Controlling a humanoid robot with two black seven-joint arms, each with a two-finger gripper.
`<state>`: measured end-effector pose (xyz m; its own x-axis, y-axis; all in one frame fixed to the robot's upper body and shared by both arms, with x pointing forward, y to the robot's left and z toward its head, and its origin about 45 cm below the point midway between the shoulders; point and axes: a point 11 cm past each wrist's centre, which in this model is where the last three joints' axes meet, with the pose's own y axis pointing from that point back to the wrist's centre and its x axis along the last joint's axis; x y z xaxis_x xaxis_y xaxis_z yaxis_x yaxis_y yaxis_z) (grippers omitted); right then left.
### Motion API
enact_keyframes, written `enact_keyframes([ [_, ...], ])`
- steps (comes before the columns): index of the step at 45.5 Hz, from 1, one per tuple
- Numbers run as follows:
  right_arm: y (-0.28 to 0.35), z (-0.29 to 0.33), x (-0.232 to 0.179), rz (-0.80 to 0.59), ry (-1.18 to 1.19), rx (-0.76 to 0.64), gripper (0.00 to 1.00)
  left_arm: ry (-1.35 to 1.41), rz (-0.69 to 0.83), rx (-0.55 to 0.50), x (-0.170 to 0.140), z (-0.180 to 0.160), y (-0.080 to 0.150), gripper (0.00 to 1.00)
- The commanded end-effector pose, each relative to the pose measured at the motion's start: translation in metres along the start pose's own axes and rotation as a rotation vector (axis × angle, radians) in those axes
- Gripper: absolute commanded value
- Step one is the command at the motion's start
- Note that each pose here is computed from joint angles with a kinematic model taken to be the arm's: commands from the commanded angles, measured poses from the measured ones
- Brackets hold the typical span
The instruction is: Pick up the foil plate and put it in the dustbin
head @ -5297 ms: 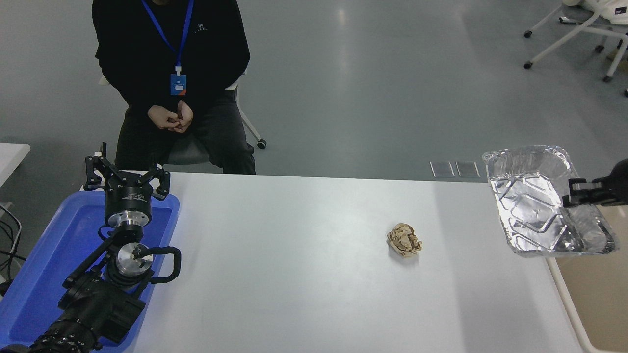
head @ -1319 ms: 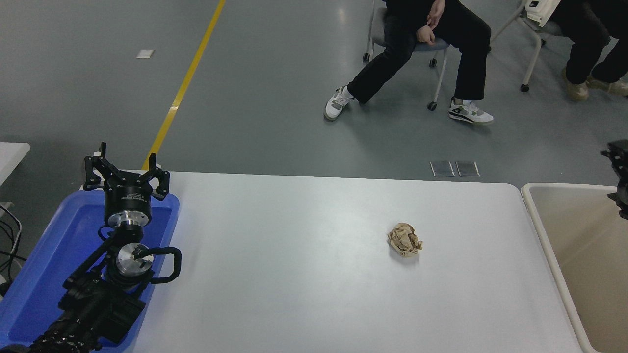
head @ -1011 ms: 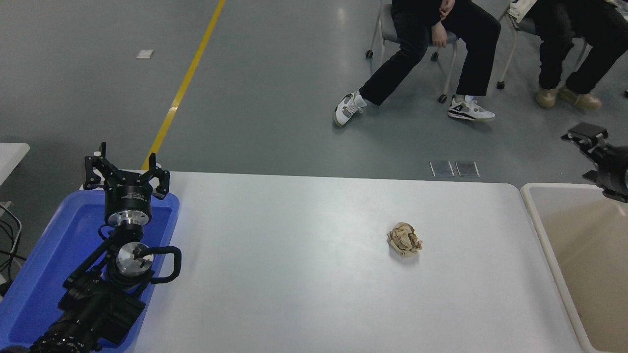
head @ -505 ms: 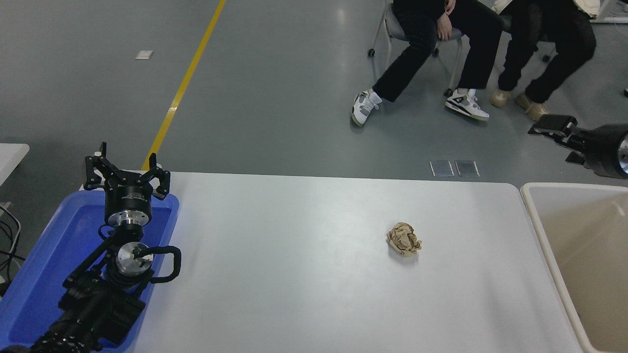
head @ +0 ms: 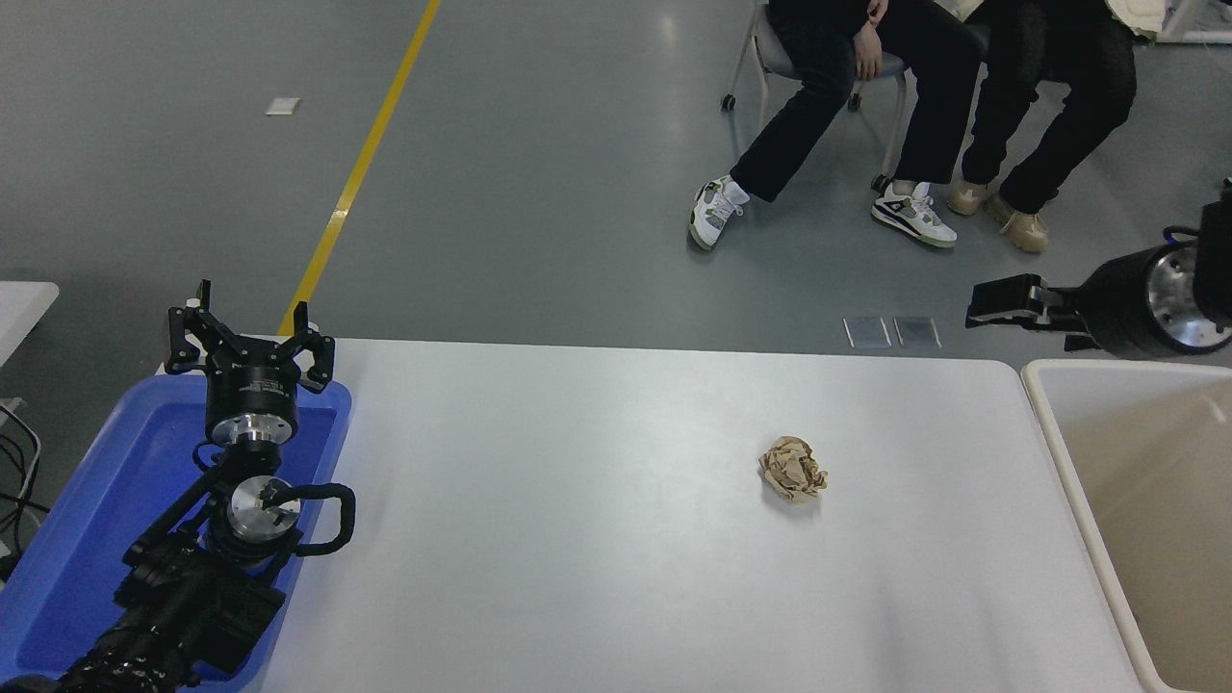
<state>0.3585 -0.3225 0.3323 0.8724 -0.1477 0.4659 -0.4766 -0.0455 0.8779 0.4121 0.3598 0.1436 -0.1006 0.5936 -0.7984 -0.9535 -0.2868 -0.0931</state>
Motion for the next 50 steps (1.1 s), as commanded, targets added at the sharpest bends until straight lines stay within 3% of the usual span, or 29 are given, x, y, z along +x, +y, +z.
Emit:
enact_keyframes([
  [1,0.01,-0.053,-0.007,-0.112,0.115,-0.013,1.0,0.0,0.0,-0.001,0.0,0.0,0.0,0.99],
  [18,0.008,-0.132,-0.033,-0.194,0.282,0.024,1.0,0.0,0.0,0.001,0.0,0.0,0.0,0.99],
  [39,0.023,-0.082,-0.038,-0.37,0.18,-0.033,1.0,0.0,0.0,0.001,0.0,0.0,0.0,0.99],
  [50,0.04,-0.076,-0.03,-0.379,0.165,-0.042,1.0,0.0,0.0,0.001,0.0,0.0,0.0,0.99],
])
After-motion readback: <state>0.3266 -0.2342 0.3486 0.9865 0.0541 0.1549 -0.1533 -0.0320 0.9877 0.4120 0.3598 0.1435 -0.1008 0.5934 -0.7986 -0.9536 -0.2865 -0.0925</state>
